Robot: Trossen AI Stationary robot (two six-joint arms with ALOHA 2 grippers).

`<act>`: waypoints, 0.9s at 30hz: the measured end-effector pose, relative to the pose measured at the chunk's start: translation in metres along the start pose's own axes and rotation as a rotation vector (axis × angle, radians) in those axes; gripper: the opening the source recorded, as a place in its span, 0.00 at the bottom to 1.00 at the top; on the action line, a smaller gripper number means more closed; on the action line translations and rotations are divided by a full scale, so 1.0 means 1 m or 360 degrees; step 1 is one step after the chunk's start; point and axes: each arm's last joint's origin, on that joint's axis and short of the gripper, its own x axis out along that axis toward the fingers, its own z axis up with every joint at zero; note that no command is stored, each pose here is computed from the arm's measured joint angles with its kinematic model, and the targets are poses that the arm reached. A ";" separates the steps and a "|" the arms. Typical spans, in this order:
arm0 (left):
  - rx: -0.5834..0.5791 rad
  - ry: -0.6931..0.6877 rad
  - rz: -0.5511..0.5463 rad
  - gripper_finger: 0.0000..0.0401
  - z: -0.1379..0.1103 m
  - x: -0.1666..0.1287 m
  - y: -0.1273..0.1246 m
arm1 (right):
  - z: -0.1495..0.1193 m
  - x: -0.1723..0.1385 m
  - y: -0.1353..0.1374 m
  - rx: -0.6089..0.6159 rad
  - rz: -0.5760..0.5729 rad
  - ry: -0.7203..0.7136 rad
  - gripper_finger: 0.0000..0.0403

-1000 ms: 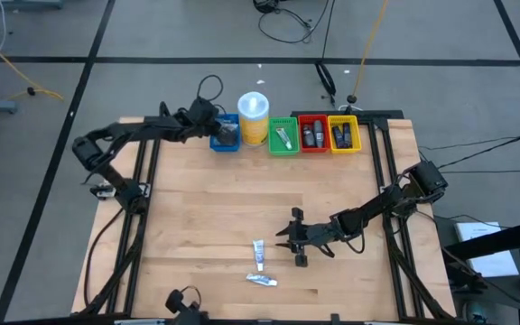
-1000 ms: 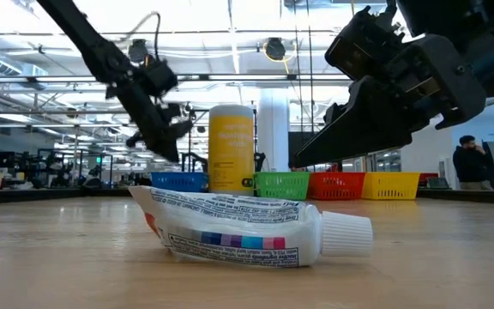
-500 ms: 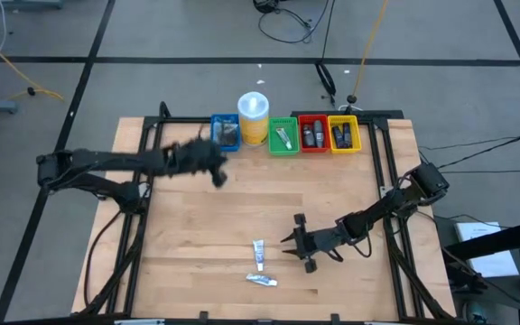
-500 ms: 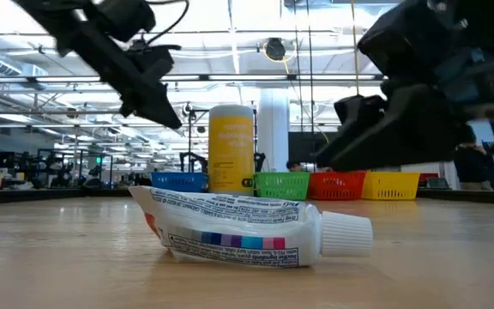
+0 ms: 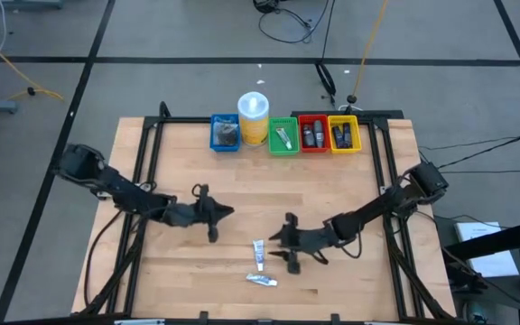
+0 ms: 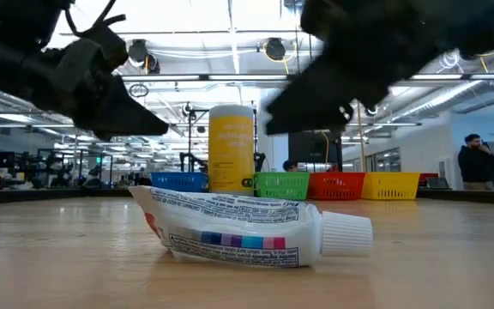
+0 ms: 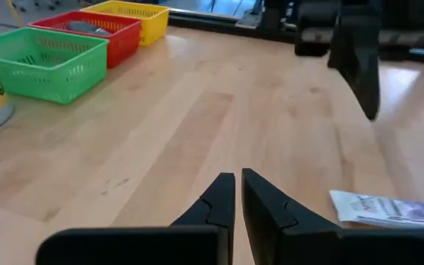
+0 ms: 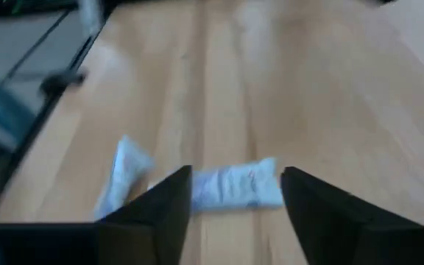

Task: Pick & Place Travel size toiletries
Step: Put the toothpaste into the green basket

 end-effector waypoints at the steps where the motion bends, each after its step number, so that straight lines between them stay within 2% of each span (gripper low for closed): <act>1: 0.0010 0.0003 0.0016 0.06 -0.001 0.002 -0.002 | 0.003 0.004 0.002 0.0050 -0.0043 0.0004 0.56; 3: 0.0024 0.0020 0.0033 0.06 -0.004 0.006 -0.003 | 0.004 0.014 0.004 0.0117 -0.0131 0.0018 0.64; 6: 0.0038 0.0046 0.0055 0.06 -0.007 0.011 -0.004 | -0.001 0.032 0.015 0.0145 -0.0147 0.0086 0.74; 9: 0.0023 0.0067 0.0076 0.06 -0.010 0.013 -0.002 | -0.003 0.050 0.021 0.0203 -0.0197 0.0183 0.79; 13: 0.0013 0.0093 0.0097 0.06 -0.012 0.014 0.000 | -0.008 0.073 0.025 0.0240 -0.0281 0.0257 0.78; 17: 0.0006 0.0108 0.0100 0.06 -0.013 0.014 0.000 | -0.014 0.088 0.030 0.0166 -0.0322 0.0309 0.75; 27: -0.0041 0.0115 0.0101 0.06 -0.014 0.013 0.000 | -0.014 0.075 0.024 -0.0109 -0.0485 0.0472 0.68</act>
